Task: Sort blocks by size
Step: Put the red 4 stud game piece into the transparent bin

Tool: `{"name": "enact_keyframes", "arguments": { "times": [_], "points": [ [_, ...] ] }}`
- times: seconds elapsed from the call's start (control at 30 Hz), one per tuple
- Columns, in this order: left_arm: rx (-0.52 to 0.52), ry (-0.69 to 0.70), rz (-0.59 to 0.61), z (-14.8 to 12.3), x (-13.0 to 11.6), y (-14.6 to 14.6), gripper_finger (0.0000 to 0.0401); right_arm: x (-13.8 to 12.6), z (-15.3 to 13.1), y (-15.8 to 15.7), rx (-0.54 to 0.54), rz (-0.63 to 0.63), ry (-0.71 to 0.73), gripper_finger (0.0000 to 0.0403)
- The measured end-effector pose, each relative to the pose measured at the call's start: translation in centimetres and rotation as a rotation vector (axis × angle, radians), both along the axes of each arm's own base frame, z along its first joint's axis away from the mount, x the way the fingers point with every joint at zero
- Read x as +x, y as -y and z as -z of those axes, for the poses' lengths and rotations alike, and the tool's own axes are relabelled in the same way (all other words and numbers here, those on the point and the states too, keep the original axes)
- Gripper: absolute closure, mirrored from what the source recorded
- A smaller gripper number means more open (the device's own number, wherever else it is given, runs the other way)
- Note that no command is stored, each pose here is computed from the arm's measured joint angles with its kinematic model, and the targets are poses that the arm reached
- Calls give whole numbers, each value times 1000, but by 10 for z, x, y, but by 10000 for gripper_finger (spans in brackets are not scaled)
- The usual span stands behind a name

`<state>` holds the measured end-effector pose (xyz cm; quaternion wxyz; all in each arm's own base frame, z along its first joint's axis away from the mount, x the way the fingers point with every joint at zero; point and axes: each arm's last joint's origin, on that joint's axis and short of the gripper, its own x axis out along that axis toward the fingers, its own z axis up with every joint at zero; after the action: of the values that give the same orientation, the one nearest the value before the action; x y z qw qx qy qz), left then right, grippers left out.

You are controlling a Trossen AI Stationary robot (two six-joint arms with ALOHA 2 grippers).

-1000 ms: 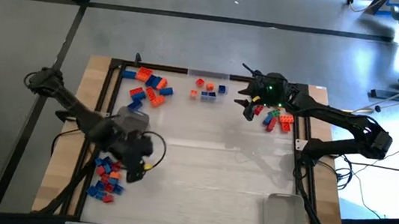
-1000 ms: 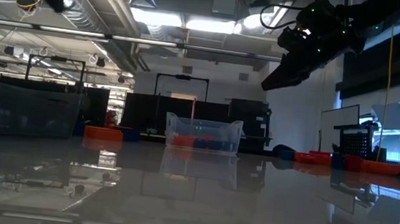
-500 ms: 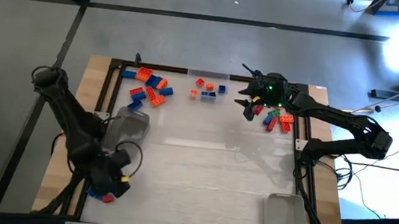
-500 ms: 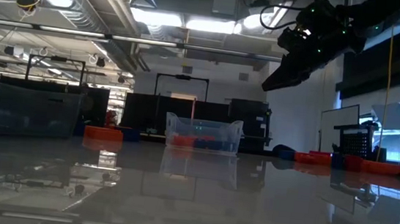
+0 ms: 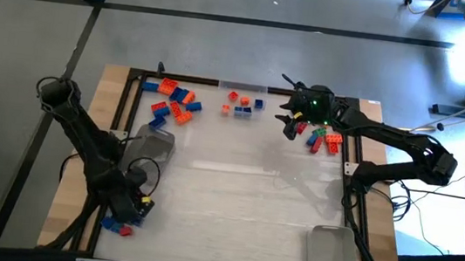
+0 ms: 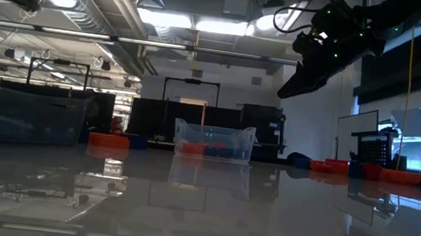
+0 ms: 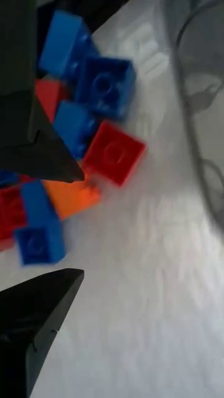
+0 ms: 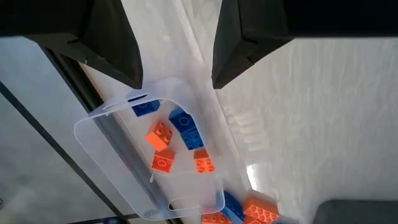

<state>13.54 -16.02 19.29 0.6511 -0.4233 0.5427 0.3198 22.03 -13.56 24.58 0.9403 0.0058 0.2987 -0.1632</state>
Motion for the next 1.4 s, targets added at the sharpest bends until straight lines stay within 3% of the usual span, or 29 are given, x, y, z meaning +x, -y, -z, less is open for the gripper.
{"name": "enact_keyframes", "arguments": {
  "times": [0.33,0.67,0.97,1.4],
  "points": [
    [59,-39,8,21,-8,-10,175,0,0,0,1,0,0,210],
    [-2,66,52,34,2,-12,175,0,0,0,0,0,0,210],
    [40,253,166,31,29,-20,175,0,0,0,-6,12,-4,210],
    [110,353,403,-1,54,-19,175,0,0,0,-8,16,-7,210]
  ]
}}
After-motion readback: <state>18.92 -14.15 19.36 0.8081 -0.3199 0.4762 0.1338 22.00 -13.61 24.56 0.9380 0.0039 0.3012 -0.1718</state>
